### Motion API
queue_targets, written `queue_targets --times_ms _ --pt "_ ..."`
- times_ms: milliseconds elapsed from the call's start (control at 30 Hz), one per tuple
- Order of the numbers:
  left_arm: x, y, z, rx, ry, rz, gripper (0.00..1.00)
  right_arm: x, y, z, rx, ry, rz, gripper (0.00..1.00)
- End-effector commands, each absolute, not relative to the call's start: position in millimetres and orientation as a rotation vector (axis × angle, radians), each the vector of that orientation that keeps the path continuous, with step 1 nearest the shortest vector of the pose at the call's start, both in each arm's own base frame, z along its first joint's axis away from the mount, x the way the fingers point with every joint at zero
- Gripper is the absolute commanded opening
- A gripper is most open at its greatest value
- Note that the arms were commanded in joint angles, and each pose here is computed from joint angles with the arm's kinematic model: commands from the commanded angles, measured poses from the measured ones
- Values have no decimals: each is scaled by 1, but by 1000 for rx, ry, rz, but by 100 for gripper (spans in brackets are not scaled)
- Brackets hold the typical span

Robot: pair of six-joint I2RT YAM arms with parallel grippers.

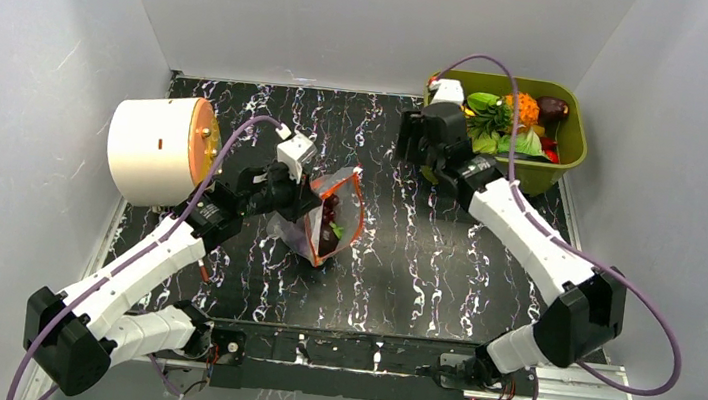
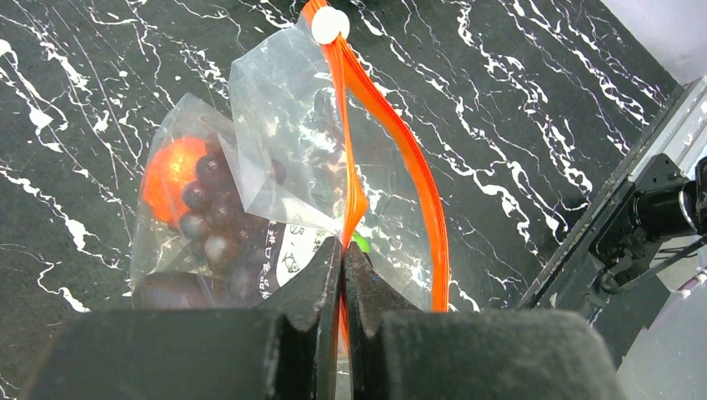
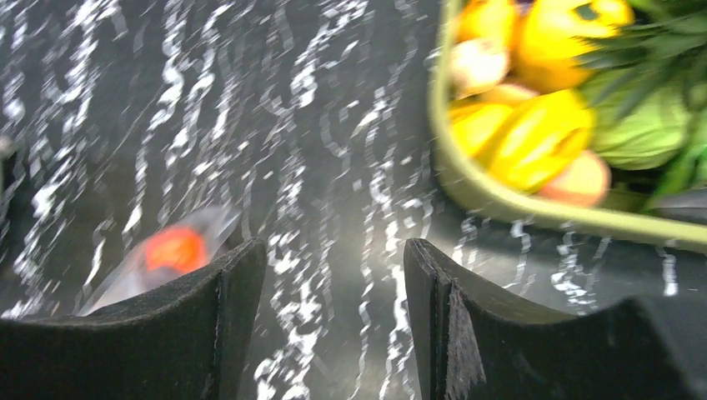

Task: Place the food in the zip-top bag and seal the zipper
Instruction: Pick up the fake fruit from the bin.

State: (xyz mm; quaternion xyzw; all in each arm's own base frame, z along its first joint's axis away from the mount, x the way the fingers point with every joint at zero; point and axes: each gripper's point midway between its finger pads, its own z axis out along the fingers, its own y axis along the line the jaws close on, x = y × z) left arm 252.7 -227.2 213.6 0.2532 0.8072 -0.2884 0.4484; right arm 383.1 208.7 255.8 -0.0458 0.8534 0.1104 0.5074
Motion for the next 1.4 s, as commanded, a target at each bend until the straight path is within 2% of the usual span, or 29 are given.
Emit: queue_targets --times_ms 0,100,267,367,633,833,967,1233,1367 --pt "250 -232 221 667 1939 -746 0 434 139 273 127 1990 52 61" --pt "246 -235 220 682 1934 -774 0 456 101 275 295 1947 -7 67" --pt "242 -239 222 699 1925 -812 0 488 63 290 504 1836 74 71" --pt "241 -240 222 704 1926 -820 0 505 40 294 619 1767 83 78" --pt "238 -240 224 711 1916 -830 0 541 -1 267 910 1693 159 88" --pt "238 -240 223 718 1915 -833 0 559 -30 241 1124 1682 204 89" --pt "239 -240 220 720 1925 -826 0 569 -41 241 1065 1697 264 84" --pt "239 -243 214 728 1943 -838 0 571 -68 234 1029 1716 174 82" --pt "239 -243 211 729 1949 -838 0 581 -74 245 928 1753 176 77"
